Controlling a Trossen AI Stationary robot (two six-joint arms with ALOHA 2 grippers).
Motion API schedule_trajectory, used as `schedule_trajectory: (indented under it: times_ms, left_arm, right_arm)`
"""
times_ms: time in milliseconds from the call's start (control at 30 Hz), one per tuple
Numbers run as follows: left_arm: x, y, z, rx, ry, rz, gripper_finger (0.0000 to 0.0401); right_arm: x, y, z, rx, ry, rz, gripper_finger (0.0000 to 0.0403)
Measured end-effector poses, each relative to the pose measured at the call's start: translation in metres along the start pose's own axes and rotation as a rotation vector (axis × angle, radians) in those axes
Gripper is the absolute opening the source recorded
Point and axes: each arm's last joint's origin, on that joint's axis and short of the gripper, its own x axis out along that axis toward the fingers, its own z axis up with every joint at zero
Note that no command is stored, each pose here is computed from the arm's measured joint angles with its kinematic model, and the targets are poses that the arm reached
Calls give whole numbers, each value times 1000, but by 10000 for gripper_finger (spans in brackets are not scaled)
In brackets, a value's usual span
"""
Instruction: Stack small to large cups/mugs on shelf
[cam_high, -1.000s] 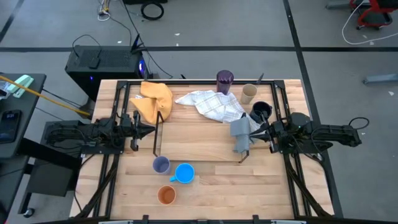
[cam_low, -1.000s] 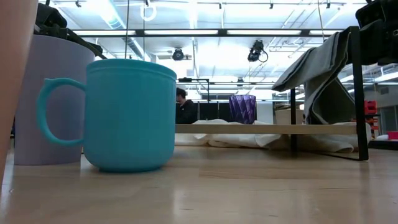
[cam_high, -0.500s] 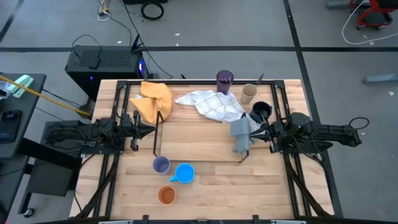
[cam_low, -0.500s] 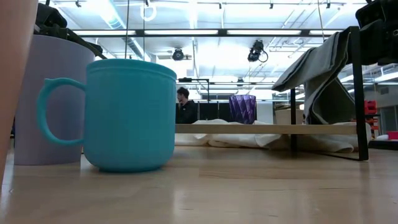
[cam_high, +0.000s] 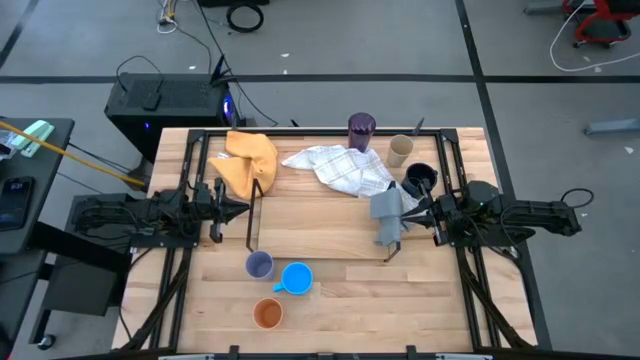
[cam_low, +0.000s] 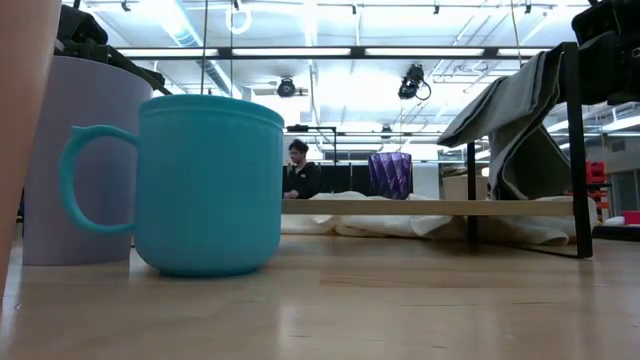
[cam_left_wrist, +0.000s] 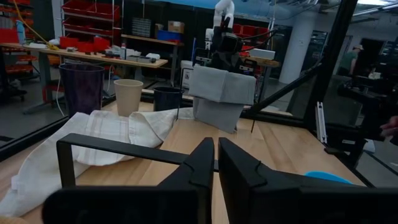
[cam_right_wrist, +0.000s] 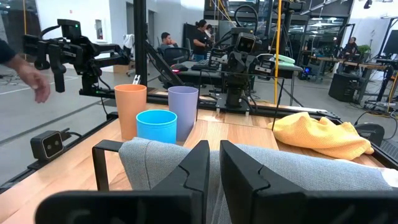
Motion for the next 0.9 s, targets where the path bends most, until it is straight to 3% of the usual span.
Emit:
schedule_trajectory:
  times_ms: [900]
  left_arm:
    - [0,0,0,0,0,0,30]
  right_arm:
    - [0,0,0,-1,-1,0,45]
